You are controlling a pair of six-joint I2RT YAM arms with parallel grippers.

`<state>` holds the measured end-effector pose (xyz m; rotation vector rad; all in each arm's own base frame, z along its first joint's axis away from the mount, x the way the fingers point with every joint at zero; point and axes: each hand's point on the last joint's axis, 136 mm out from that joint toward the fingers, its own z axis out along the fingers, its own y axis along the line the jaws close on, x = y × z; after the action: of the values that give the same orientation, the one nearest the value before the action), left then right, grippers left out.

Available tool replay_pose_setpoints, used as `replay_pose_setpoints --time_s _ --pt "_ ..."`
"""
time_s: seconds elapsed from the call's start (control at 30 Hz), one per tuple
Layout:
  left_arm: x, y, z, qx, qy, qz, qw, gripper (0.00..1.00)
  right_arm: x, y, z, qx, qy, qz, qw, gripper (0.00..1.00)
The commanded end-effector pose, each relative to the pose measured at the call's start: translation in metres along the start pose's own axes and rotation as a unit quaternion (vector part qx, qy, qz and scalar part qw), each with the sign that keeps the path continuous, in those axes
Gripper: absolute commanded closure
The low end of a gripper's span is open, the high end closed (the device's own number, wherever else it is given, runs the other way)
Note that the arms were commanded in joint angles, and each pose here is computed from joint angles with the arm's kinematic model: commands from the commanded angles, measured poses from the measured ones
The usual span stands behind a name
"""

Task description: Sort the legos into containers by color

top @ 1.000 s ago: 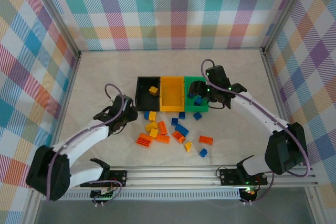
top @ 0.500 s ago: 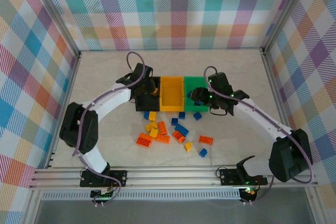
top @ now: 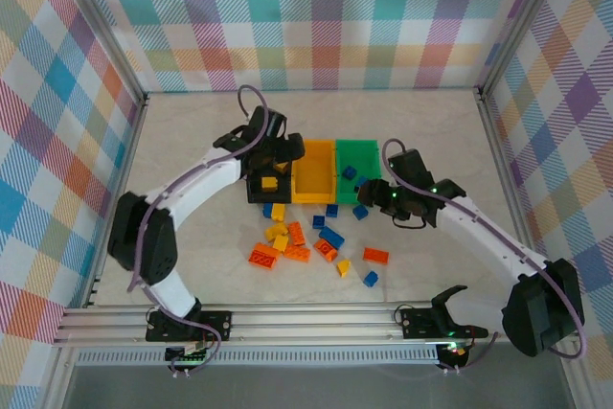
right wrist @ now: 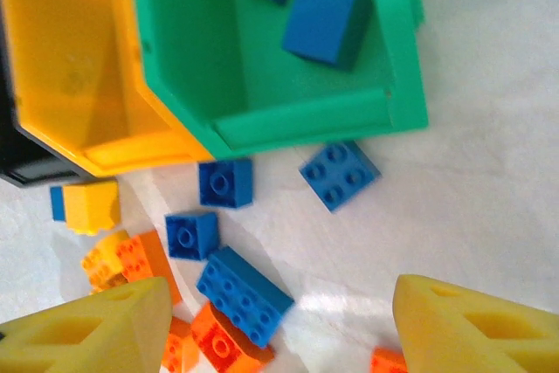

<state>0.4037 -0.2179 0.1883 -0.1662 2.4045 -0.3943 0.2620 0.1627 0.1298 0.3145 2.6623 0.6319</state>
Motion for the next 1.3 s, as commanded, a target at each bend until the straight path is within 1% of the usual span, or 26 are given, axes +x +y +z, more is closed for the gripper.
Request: replay_pose_setpoints --time_s 0.0,0.07,0.17,0.27,0.37,0.57,0.6,0.63,0.73,0.87,0.9,0.97,1.27 --pt "0.002 -0.032 -0.050 0.077 -0.018 0.003 0.997 0.00 0.039 -0.025 0.003 0.028 0.068 0.037 0.997 0.31" --pt "0.022 -0.033 -0.060 0.091 -0.011 0.007 0.996 0.00 0.057 -0.036 0.007 0.045 0.102 0.048 0.993 0.31" --pt "0.050 -0.024 -0.067 0.095 0.004 0.009 0.995 0.00 0.078 -0.044 0.011 0.065 0.140 0.057 0.986 0.30" --pt "0.073 -0.010 -0.070 0.092 0.021 0.002 0.996 0.00 0.094 -0.048 0.015 0.092 0.167 0.054 0.980 0.29" --pt "0.086 0.004 -0.075 0.087 0.024 -0.003 0.996 0.00 0.104 -0.054 0.020 0.119 0.185 0.069 0.973 0.29" --pt "0.097 0.023 -0.088 0.079 0.014 0.006 0.997 0.00 0.109 -0.069 0.019 0.179 0.183 0.077 0.964 0.27" --pt "0.098 0.025 -0.089 0.077 0.012 0.008 0.997 0.00 0.108 -0.069 0.019 0.187 0.183 0.077 0.962 0.24" --pt "0.100 0.028 -0.090 0.075 0.011 0.009 0.997 0.00 0.108 -0.068 0.020 0.189 0.184 0.074 0.962 0.23" --pt "0.103 0.034 -0.091 0.074 0.006 0.008 0.997 0.00 0.108 -0.064 0.025 0.198 0.188 0.067 0.960 0.22" --pt "0.105 0.037 -0.092 0.072 0.003 0.011 0.997 0.00 0.111 -0.068 0.030 0.228 0.202 0.054 0.951 0.19" --pt "0.106 0.038 -0.092 0.071 0.004 0.013 0.997 0.00 0.111 -0.069 0.031 0.235 0.204 0.049 0.949 0.17" --pt "0.107 0.039 -0.091 0.069 0.005 0.015 0.998 0.00 0.112 -0.070 0.035 0.242 0.209 0.041 0.946 0.15" --pt "0.112 0.049 -0.089 0.052 0.005 0.017 0.999 0.00 0.120 -0.074 0.062 0.244 0.234 0.027 0.941 0.18"
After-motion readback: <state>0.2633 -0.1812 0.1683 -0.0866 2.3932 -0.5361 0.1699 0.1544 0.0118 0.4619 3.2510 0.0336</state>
